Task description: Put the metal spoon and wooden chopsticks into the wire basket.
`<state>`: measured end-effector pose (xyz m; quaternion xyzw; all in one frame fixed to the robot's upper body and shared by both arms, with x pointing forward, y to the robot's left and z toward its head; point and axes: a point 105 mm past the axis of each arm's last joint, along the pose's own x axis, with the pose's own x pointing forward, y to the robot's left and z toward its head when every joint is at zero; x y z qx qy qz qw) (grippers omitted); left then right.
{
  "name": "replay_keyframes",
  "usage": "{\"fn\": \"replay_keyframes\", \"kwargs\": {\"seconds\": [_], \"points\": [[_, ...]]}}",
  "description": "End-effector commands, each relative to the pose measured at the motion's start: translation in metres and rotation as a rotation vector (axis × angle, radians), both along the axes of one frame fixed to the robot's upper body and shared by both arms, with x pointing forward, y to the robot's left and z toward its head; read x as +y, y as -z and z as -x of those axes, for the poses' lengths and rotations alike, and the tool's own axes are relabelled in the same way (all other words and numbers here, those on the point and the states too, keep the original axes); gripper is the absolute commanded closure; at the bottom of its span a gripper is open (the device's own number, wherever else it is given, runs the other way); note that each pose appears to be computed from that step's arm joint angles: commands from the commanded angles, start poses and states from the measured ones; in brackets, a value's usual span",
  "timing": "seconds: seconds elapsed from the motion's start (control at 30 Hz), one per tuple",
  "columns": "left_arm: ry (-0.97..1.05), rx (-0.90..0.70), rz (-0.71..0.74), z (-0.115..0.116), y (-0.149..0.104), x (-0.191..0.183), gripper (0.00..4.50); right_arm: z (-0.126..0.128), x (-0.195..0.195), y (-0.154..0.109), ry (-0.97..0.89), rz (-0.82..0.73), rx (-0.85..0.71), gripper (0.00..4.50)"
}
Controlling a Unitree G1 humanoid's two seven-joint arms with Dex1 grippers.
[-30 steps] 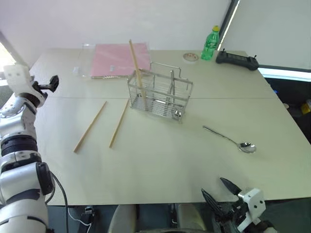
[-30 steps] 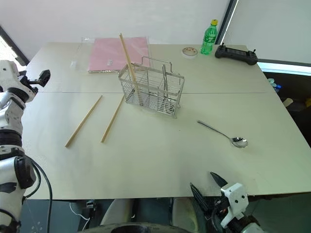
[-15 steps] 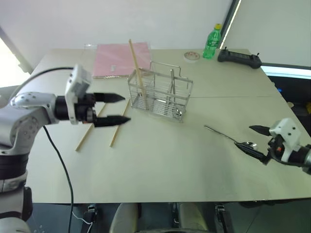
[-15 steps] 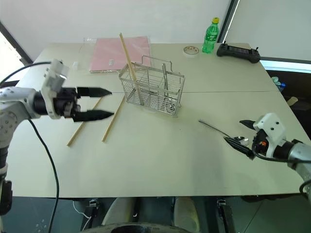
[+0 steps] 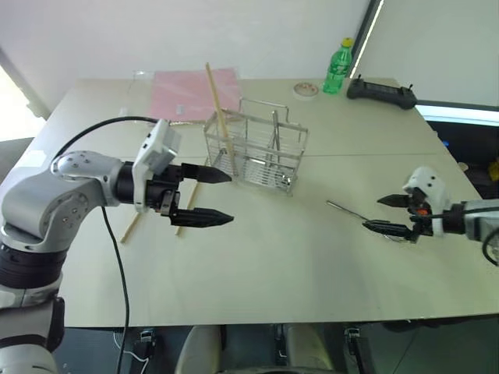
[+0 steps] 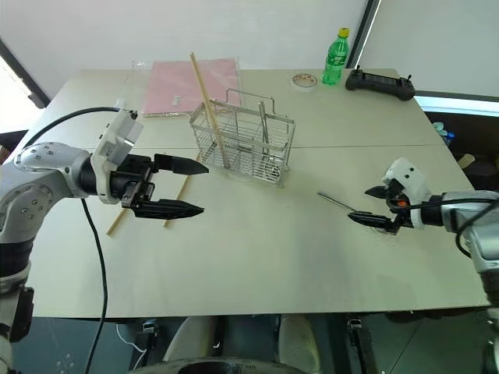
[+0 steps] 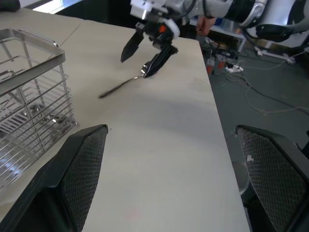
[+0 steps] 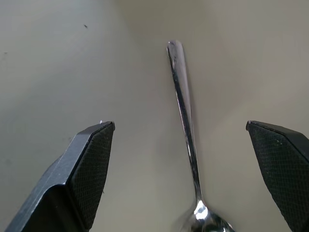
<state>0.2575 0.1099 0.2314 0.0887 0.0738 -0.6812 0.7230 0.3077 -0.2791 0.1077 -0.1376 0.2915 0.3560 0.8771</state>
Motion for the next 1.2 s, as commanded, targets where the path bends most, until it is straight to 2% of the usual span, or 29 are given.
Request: {"fn": "replay_keyframes", "kwargs": {"seconds": [0.03, 0.27, 0.43, 0.53, 0.6, 0.77, 1.07, 1.1, 1.2], "points": [[0.010, -0.049, -0.003, 0.004, -0.011, -0.001, 0.00, -0.006, -0.006, -0.001, 0.023, 0.014, -0.010, 0.02], [-0.008, -0.071, 0.004, 0.002, -0.016, -0.002, 0.00, -0.010, -0.017, 0.023, 0.085, 0.043, 0.034, 0.02], [-0.021, -0.082, 0.009, 0.001, -0.019, -0.002, 0.00, -0.006, -0.025, 0.028, 0.113, 0.022, 0.071, 0.02], [-0.022, -0.083, 0.014, 0.000, -0.022, -0.001, 0.00, 0.002, -0.026, 0.031, 0.095, 0.010, 0.105, 0.90], [-0.023, -0.086, 0.017, -0.002, -0.023, -0.002, 0.00, 0.006, -0.025, 0.031, 0.086, 0.001, 0.117, 1.80], [-0.023, -0.093, 0.021, -0.004, -0.025, -0.003, 0.00, 0.009, -0.023, 0.031, 0.096, -0.023, 0.133, 4.42], [-0.022, -0.109, 0.035, -0.011, -0.028, -0.004, 0.00, 0.015, -0.027, 0.031, 0.115, -0.014, 0.128, 4.47], [-0.022, -0.110, 0.036, -0.012, -0.028, -0.004, 0.00, 0.014, -0.026, 0.028, 0.114, -0.014, 0.099, 4.47], [-0.036, -0.122, 0.051, -0.014, -0.030, -0.004, 0.00, 0.008, -0.013, -0.004, 0.094, -0.081, -0.030, 4.47]]}}
